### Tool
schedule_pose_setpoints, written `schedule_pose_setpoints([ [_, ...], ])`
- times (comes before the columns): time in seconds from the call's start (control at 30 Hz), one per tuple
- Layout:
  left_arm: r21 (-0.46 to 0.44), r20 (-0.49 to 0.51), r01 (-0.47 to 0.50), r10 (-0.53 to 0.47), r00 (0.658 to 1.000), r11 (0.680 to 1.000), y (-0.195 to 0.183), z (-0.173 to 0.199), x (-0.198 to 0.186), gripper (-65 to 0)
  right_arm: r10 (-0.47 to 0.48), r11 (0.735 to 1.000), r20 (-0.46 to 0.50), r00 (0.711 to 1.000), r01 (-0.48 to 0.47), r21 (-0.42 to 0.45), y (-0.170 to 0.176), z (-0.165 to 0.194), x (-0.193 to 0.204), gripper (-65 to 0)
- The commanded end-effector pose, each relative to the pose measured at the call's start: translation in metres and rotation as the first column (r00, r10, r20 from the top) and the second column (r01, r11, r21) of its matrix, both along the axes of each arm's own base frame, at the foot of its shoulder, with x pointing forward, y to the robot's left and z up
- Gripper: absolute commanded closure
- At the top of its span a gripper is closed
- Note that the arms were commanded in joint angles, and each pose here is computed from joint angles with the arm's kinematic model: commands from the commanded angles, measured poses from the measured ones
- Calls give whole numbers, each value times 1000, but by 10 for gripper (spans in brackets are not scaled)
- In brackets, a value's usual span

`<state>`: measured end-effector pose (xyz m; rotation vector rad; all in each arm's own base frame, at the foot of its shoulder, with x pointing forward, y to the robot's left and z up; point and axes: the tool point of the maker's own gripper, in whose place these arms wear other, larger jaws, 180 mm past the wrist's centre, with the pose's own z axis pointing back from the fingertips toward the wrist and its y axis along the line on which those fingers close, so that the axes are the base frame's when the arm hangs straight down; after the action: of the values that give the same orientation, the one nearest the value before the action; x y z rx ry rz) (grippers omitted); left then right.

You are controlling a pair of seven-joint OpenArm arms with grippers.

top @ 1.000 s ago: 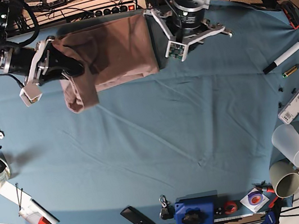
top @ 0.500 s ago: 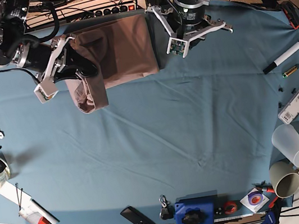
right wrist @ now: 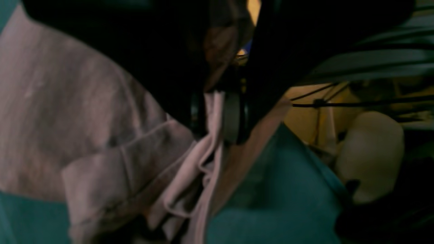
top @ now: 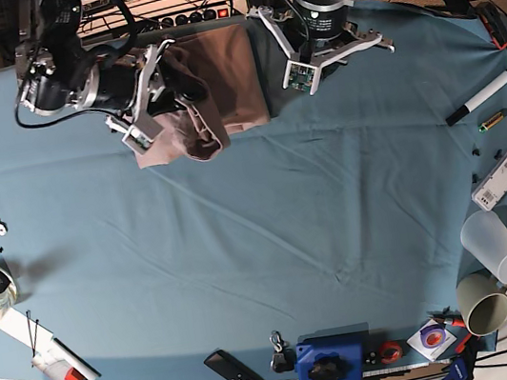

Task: Fold the T-shirt properly
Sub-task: 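Lower the folded end onto the stack and adjust it with the right gripper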

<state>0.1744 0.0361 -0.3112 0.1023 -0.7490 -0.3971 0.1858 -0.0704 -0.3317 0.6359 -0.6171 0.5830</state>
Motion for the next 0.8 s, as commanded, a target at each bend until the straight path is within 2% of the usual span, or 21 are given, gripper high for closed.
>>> schedule_pose_setpoints([
  [0.0, -13, 33, -4, 4, 999, 1000, -1, 8, 3, -84, -3, 1000, 41, 999, 2, 22, 4, 9, 6, -114],
  [0.07, -13, 31, -4, 4, 1000, 1000, -1, 8, 2, -84, -13, 1000, 52, 999, 13, 16, 3, 9, 9, -170],
  [0.1, -12, 31, -3, 4, 1000, 1000, -1, 8, 2, -84, -21, 999, 68, 997, 20, 26, 4, 12, 13, -179],
  [0.2, -13, 25, -4, 4, 1000, 1000, -1, 7, 0, -84, -40, 998, 125, 991, 33, 63, 9, 24, 28, -179],
  [0.33, -12, 20, -4, 4, 1000, 1000, -1, 6, -1, -84, -38, 997, 168, 985, 28, 65, 12, 35, 43, -179],
  [0.6, -13, 21, -4, 4, 1000, 1000, -1, 6, -1, -84, 18, 996, 143, 990, -30, 80, 30, 32, 34, -178],
  [0.77, -13, 21, -4, 4, 1000, 1000, -1, 6, -1, -84, -2, 995, 182, 983, -16, 98, 26, 46, 37, -178],
])
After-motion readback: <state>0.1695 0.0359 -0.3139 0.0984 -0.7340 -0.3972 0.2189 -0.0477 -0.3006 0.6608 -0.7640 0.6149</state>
